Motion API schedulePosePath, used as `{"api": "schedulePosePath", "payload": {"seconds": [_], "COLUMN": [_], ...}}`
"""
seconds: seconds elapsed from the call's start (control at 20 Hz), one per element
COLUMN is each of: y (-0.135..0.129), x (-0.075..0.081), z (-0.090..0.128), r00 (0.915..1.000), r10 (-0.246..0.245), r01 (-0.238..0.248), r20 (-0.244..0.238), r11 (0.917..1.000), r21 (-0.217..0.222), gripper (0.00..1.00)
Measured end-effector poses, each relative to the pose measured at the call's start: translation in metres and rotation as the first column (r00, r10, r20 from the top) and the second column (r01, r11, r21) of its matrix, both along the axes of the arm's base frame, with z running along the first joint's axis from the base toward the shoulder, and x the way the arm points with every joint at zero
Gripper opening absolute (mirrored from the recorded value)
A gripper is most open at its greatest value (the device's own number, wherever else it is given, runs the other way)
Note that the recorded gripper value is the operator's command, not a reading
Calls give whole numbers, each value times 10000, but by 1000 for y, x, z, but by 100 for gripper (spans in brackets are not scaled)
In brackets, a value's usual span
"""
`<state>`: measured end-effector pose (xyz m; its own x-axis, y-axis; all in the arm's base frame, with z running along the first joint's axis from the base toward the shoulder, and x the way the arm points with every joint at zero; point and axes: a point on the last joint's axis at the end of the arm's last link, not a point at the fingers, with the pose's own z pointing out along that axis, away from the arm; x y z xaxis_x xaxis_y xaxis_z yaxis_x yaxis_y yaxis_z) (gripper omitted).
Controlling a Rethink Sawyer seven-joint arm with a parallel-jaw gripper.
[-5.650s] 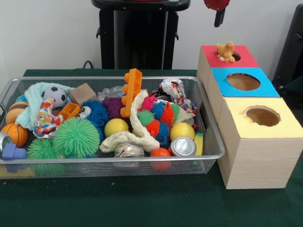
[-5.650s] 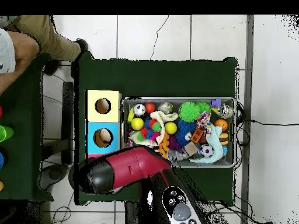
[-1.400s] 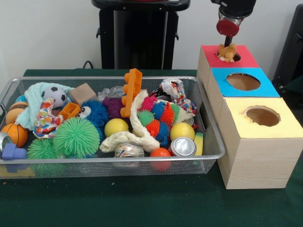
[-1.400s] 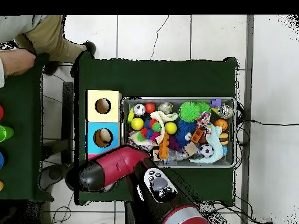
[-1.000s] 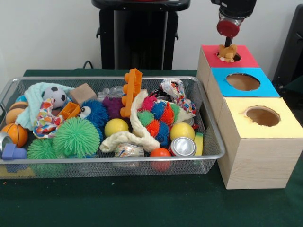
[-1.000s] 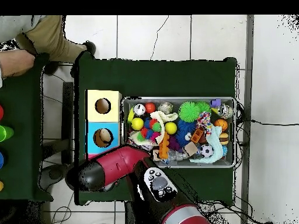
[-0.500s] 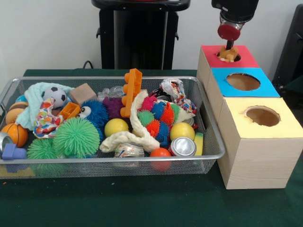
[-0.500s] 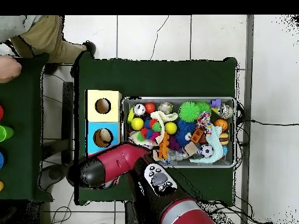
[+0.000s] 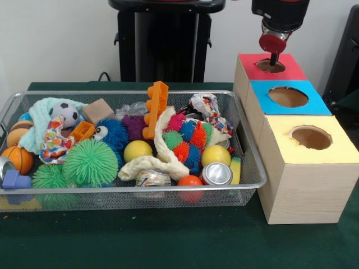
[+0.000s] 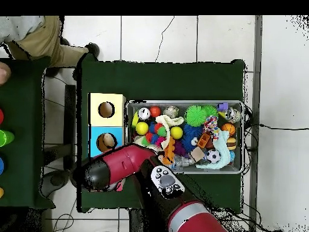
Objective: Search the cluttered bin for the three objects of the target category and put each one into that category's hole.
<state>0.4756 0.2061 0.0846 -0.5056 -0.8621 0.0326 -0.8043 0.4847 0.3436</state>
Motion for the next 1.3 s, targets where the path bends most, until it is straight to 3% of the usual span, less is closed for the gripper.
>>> {"api": "schedulePosePath", "payload": {"seconds": [0.6, 1.05, 1.3], "y": [-8, -35, -53], "x": [4, 24, 34], "z": [0, 22, 42], "r00": [9998, 9976, 9970], "r10": [-174, -585, -776], "r01": [174, 592, 776], "r20": [9, 371, 20], "r11": [9998, 9981, 9963], "r21": [-2, -161, -371], "gripper": [0, 0, 0]}}
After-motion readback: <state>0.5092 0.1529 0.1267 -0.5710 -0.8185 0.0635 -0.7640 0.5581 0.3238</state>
